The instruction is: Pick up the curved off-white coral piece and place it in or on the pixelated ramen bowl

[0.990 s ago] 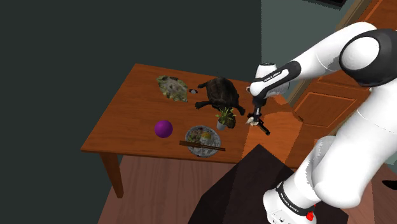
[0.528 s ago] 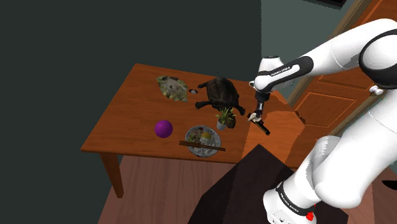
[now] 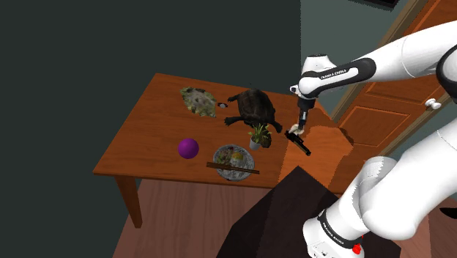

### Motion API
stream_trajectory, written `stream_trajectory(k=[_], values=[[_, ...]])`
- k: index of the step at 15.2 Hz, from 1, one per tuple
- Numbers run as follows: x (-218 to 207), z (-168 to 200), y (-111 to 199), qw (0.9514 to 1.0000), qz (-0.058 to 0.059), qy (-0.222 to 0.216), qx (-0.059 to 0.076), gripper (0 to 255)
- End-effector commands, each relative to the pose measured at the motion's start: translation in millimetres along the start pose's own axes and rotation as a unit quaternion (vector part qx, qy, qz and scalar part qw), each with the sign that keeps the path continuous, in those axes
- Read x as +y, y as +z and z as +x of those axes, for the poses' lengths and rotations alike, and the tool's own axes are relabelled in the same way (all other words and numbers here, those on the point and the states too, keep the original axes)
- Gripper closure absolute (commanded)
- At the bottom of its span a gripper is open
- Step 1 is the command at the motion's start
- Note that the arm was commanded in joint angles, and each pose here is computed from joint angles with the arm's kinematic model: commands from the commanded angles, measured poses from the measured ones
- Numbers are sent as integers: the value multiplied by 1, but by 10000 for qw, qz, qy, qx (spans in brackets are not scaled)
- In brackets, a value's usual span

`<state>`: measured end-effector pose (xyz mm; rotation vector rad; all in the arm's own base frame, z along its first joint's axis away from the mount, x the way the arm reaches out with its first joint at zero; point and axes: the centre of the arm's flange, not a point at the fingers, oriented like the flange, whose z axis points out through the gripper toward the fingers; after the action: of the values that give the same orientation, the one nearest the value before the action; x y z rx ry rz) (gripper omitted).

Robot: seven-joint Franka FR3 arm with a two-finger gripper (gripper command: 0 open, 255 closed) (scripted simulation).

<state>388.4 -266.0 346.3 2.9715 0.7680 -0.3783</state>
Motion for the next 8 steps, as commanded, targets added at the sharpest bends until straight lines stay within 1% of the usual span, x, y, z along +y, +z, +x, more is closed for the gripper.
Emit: stream_trajectory(k=[1,8], values=[[-1,-2,-8,10000,2,0,-3,255],[-67,60,-26,10000,2,0,-3,255]])
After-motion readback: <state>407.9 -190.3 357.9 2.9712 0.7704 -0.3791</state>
